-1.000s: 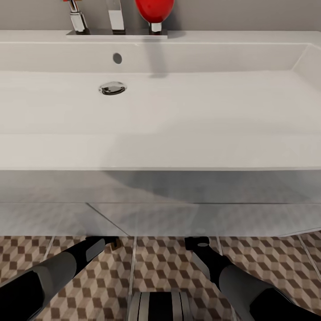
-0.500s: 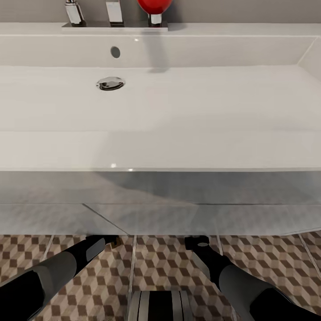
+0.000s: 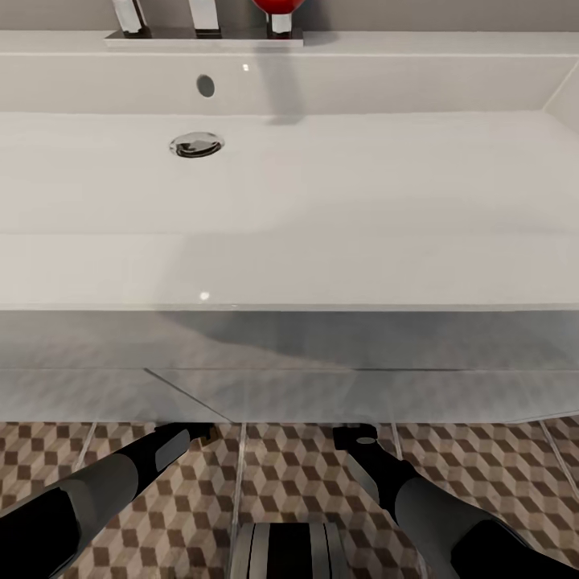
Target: Take the four mousetraps from the cabinet in the bathroom and place them on the bathroom floor. Make sure all four end up on the same floor surface, and ensure that at least two of them are either under or directly next to the same bathroom sink.
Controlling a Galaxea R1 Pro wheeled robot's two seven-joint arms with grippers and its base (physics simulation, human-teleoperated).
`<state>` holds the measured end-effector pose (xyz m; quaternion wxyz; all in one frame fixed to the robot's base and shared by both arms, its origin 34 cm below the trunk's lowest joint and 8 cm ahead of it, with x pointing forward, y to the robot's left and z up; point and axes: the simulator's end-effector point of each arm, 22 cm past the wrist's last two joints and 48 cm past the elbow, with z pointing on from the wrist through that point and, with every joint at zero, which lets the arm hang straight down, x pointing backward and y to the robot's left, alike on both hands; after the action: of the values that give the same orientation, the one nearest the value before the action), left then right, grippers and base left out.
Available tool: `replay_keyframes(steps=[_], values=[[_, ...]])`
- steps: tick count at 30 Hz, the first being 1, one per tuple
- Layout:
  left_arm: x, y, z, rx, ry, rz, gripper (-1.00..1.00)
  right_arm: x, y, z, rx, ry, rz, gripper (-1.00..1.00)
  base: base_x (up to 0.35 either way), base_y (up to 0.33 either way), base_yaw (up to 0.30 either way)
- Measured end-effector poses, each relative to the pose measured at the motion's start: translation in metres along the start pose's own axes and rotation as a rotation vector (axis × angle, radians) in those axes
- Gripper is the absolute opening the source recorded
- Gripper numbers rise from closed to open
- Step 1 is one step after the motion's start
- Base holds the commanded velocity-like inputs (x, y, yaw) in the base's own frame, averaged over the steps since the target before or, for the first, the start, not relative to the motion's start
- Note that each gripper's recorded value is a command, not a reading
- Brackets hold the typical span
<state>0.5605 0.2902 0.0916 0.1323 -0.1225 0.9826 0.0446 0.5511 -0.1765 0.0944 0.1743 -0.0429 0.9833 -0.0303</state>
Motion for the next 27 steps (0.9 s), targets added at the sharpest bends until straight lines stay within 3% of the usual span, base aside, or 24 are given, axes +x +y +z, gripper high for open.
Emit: replay_keyframes(steps=[27], values=[[-0.0001,0.0012,0.0002,-0.002,0.0,0.001,1.0,0.0001,0.0,0.0001,0.0,0.0,-0.001,-1.0,0.0,0.0,0.0]])
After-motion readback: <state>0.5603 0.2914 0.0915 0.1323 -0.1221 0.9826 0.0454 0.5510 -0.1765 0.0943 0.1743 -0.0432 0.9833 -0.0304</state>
